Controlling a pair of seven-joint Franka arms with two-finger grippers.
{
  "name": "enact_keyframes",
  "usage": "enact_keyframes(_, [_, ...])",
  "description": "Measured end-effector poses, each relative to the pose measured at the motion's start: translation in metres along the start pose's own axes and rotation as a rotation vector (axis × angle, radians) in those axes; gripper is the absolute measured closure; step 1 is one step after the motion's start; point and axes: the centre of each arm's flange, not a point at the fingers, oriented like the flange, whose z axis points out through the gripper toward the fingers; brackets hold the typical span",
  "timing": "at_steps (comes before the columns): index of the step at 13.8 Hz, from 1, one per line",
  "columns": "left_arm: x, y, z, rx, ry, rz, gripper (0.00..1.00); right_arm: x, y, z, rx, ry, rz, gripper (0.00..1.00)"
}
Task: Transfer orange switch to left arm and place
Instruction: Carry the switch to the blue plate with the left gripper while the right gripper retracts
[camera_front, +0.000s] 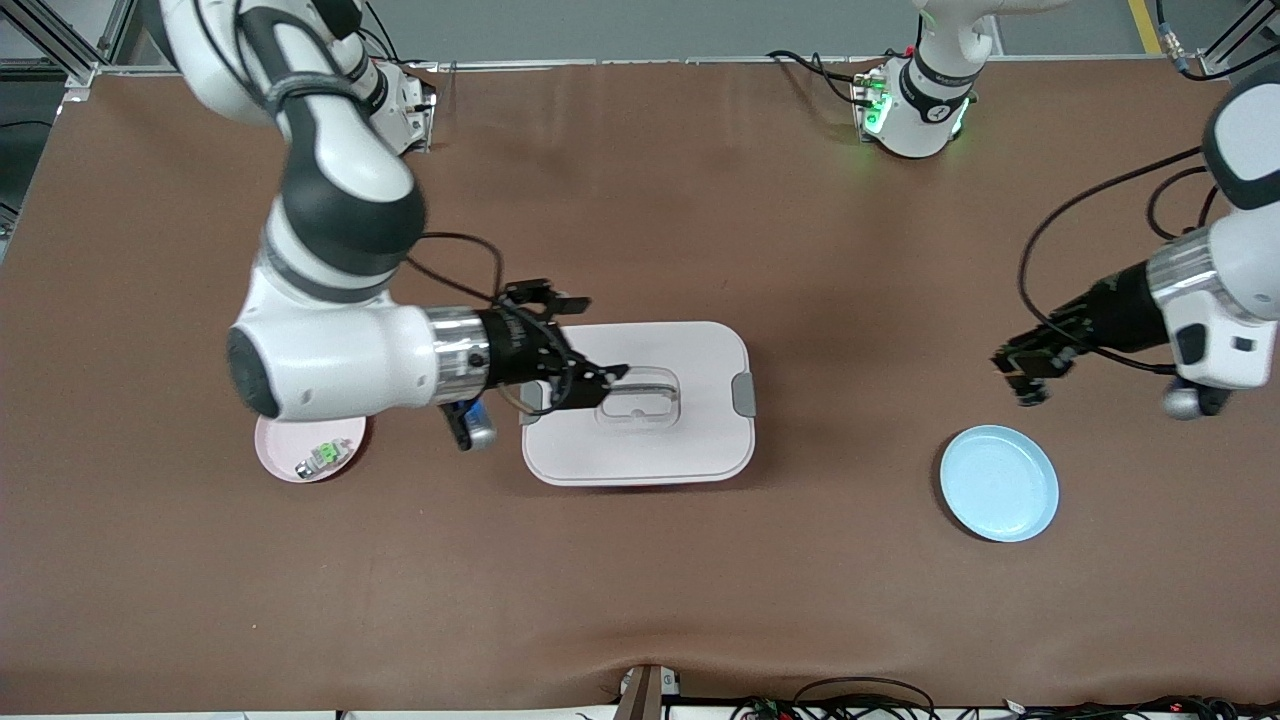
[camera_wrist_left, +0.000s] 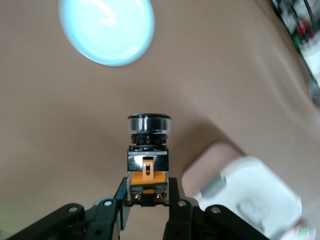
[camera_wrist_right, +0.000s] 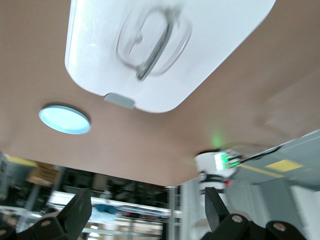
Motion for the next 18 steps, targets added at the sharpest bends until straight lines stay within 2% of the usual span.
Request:
enact_keyframes(2, [0.017, -0.014, -0.003, 0.085, 0.115, -0.162, 0.67, 0.030, 0.017, -0.029, -0.050, 0.002, -0.118, 0.00])
enact_keyframes(4, [0.027, -0.018, 0.004, 0.141, 0.197, -0.275, 0.67, 0.051, 0.036, -0.055, -0.120, 0.041, -0.272, 0.00])
enact_keyframes(9, [0.082, -0.020, 0.062, 0.139, 0.276, -0.465, 0.67, 0.061, 0.079, -0.125, -0.337, 0.280, -0.676, 0.00])
enact_keyframes(12, [0.112, -0.021, 0.107, 0.121, 0.279, -0.533, 0.67, 0.080, 0.095, -0.160, -0.445, 0.357, -0.866, 0.00])
enact_keyframes(13, [0.121, -0.023, 0.119, 0.114, 0.280, -0.557, 0.67, 0.093, 0.101, -0.174, -0.466, 0.382, -0.903, 0.00])
enact_keyframes(15, [0.134, -0.025, 0.142, 0.109, 0.278, -0.588, 0.67, 0.117, 0.112, -0.206, -0.501, 0.482, -0.907, 0.00])
enact_keyframes(17, [0.140, -0.023, 0.166, 0.100, 0.277, -0.612, 0.67, 0.122, 0.116, -0.229, -0.542, 0.596, -0.904, 0.00])
enact_keyframes(18, [0.142, -0.021, 0.178, 0.096, 0.276, -0.622, 0.67, 0.118, 0.117, -0.236, -0.551, 0.627, -0.903, 0.00])
